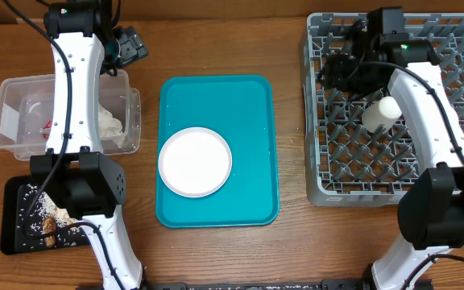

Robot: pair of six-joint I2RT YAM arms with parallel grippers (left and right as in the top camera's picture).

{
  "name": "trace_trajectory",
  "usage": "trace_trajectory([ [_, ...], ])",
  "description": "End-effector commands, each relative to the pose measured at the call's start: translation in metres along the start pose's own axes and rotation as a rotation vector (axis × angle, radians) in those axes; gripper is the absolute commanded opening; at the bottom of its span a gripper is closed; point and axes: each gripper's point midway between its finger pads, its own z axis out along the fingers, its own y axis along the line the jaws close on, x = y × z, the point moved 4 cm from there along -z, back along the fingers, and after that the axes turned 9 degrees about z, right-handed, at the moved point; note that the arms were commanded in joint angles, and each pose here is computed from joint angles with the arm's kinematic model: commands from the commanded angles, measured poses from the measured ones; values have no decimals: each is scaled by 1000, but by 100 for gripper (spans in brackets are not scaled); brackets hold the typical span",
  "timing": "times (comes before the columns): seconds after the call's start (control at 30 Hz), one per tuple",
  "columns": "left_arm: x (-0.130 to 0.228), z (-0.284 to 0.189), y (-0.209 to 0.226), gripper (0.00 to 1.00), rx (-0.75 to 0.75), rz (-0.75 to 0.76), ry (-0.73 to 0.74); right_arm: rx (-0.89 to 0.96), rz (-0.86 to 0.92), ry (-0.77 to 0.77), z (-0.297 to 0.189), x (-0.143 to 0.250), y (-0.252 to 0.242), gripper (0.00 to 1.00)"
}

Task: Sort waste into correct bins and load items into the dishwasher
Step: 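Carry the chopstick into the dish rack and release it, then move the right gripper to the white plate's rim on the teal tray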

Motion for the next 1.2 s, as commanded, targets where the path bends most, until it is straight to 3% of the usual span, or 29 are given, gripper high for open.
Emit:
trace_trajectory([
  [0.0,-4,-6,-3,100,-3,-2,-27,-249,-121,76,-19,27,61,64],
  [0.17,-4,-7,-3,100,-3,-1,-27,-209,-199,141,-3,58,97,70],
  [0.2,-4,-7,-3,100,-3,-2,-27,-181,-206,143,2,64,104,74],
  [0.27,-4,-6,-3,100,-3,-1,-27,-112,-206,131,12,72,113,92],
  [0.33,-4,-7,-3,100,-3,-2,-27,-23,-201,110,24,79,119,98],
  [0.47,-4,-6,-3,100,-3,-2,-27,61,-172,110,53,96,132,100],
  [0.7,-4,-7,-3,100,-3,-2,-27,107,-58,197,112,126,141,53],
  [0.77,-4,-7,-3,100,-3,-2,-27,119,-43,216,122,134,141,49],
  [1.17,-4,-7,-3,100,-3,-2,-27,172,-82,286,159,164,140,50],
])
